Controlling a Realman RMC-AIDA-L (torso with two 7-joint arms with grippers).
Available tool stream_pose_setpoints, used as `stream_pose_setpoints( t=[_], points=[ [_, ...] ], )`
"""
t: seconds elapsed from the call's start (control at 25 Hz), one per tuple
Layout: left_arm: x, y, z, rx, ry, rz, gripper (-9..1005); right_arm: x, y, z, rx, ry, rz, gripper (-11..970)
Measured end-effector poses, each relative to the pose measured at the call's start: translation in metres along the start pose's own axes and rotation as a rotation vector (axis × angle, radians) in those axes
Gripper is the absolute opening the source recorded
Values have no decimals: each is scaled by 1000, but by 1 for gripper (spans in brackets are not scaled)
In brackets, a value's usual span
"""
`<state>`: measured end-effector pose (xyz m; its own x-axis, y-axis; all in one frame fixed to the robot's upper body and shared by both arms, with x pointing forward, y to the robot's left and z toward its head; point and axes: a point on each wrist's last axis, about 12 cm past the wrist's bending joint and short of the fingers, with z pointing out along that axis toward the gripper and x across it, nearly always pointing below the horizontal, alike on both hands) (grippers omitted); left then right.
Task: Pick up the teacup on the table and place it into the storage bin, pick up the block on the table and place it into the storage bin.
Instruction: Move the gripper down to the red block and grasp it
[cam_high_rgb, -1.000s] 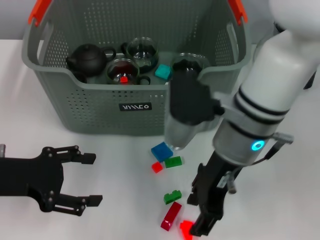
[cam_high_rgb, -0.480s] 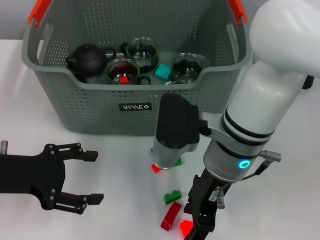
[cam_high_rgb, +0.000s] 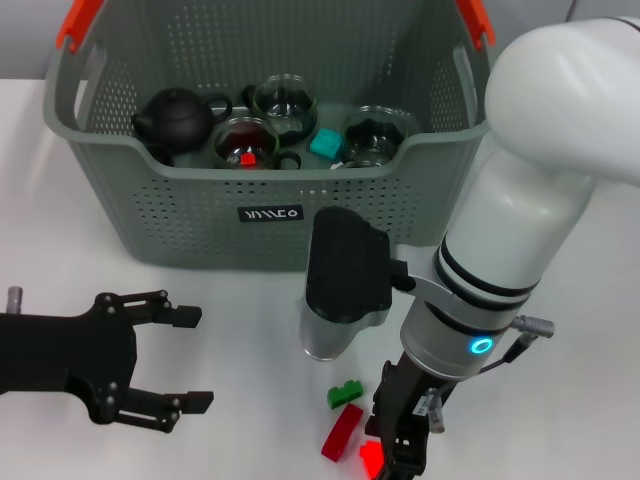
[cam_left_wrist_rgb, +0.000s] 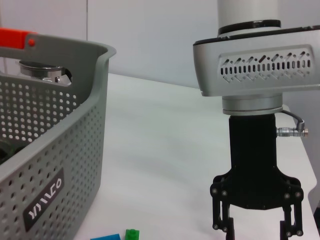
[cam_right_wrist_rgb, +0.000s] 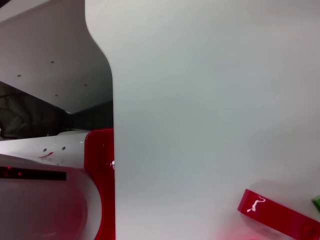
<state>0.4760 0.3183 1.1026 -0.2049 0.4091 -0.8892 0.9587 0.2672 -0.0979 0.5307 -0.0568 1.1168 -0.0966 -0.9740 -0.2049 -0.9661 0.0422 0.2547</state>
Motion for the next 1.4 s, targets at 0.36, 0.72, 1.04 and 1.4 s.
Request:
stream_pose_setpoints(
  t=[0.36,0.72,1.04,1.4],
  points=[
    [2,-1,4,10,-5,-3,918,2,0,5,9,-3,1,678],
    [2,-1,5,13,-7,-4,917,0,2,10,30,1,-22,632],
    [2,-1,4,11,-7,-4,917,-2,2,10,34,3,-28,590],
    [2,-1,4,12,-6,-3,917,-3,2,10,41,11,-32,544]
  ],
)
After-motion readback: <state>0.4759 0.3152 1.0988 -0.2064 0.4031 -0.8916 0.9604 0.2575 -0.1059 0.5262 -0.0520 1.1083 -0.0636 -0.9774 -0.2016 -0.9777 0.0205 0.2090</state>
